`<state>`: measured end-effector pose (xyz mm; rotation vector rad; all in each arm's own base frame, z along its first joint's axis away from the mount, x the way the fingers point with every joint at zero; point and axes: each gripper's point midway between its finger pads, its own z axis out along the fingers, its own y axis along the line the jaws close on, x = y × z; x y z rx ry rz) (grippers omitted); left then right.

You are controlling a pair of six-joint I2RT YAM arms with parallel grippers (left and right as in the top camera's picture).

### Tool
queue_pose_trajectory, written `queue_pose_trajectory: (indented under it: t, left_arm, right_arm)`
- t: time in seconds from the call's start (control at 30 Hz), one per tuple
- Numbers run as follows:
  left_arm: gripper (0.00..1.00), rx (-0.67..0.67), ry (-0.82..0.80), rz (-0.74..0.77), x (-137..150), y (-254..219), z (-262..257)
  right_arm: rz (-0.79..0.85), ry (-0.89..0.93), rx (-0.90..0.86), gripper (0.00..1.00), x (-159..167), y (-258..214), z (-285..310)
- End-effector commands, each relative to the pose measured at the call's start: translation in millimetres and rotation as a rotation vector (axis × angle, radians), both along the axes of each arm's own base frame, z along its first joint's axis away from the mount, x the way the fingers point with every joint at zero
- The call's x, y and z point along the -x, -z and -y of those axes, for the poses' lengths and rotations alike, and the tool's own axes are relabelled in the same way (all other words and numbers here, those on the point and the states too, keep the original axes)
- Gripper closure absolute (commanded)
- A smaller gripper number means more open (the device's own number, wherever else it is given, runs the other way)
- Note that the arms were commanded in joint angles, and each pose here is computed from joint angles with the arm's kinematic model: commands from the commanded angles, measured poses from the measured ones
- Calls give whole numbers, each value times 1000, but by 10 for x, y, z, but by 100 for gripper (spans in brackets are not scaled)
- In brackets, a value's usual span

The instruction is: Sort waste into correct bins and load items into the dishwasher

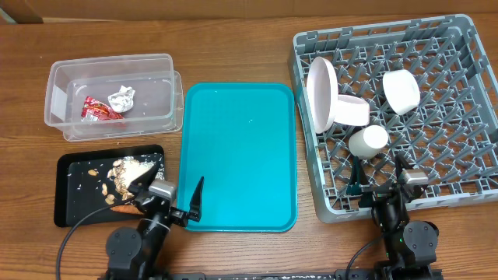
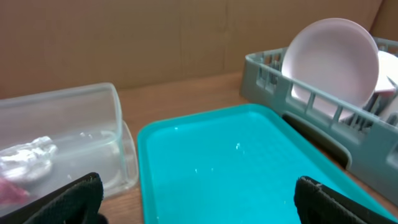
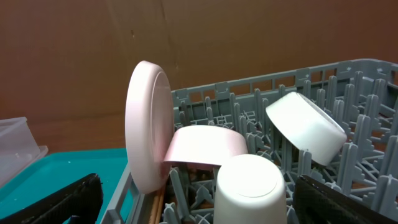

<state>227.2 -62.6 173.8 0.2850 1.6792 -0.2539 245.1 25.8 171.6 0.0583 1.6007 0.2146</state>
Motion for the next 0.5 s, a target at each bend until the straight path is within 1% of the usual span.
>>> queue_pose_trajectory:
  t: [0.0,0.13,0.47]
  left_arm:
    - [0,21,13,11,-44,151,26]
    - [0,38,16,76,-84,99,34]
    - [0,37,12,71,-86,106,28]
  right_arm:
    - [6,4,-4,0,-1,9,9]
    - [6,4,-4,0,-1,9,9]
    - [6,4,-4,0,-1,9,9]
